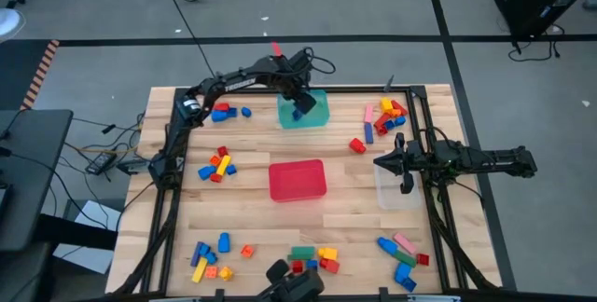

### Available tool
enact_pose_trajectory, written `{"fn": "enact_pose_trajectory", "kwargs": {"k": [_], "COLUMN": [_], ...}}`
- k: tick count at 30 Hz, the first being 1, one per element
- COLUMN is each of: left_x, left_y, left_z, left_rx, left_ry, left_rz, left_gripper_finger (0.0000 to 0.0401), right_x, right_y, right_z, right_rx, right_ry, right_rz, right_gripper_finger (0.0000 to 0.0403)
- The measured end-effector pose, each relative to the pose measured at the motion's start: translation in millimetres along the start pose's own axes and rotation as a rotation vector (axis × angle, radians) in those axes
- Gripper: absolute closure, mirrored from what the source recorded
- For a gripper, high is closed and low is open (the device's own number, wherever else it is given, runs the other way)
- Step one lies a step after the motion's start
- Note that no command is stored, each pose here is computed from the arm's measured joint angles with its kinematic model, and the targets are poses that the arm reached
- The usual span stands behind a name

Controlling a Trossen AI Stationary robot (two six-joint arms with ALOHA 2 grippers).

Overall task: Sort blocks by size
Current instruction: Put the blue 4 stud game piece into the blue bin

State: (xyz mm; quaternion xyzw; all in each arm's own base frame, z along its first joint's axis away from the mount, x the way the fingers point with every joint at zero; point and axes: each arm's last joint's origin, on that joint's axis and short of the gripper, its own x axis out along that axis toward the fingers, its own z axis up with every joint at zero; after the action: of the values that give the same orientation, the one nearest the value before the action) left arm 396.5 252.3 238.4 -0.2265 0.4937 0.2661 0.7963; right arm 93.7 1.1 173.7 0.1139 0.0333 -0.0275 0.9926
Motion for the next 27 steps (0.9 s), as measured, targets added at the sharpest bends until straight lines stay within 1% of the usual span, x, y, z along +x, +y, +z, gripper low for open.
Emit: {"fn": "enact_pose_trajectory", "kwargs": {"k": [8,10,13,18,21,24,27], "left_x": [-35.1,-45.5,-65.7,-93.8,-107.0,-115.5,-122.8], "left_y": [-5.1,-11.6,-25.0,-45.6,-53.9,-58.4,-61.3], "left_z": [-2.5,-5.4,-8.7,-14.5,-19.7,-26.3,-35.8], "left_rx": [0.010,0.030,0.063,0.115,0.164,0.213,0.258], "left_ry": [-0.019,-0.018,-0.051,-0.123,-0.133,-0.111,-0.106], "left_rz": [-0.007,-0.013,-0.015,0.028,0.023,0.001,-0.066], "left_gripper_finger": [0.0197,0.0197,0.0197,0.0197,0.0197,0.0197,0.0197], "right_x": [0.0,0.0,0.0,0.0,0.0,0.0,0.0], "right_y": [0.0,0.0,0.0,0.0,0.0,0.0,0.0], "right_z": [0.0,0.0,-0.1,0.0,0.0,0.0,0.0], "right_rx": [0.000,0.000,0.000,0.000,0.000,0.000,0.000], "right_ry": [0.000,0.000,0.000,0.000,0.001,0.000,0.000], "right_rz": [0.000,0.000,0.000,0.000,0.000,0.000,0.000], "right_gripper_finger": [0.0372,0.0371,0.0372,0.0375,0.0375,0.0373,0.0373]}}
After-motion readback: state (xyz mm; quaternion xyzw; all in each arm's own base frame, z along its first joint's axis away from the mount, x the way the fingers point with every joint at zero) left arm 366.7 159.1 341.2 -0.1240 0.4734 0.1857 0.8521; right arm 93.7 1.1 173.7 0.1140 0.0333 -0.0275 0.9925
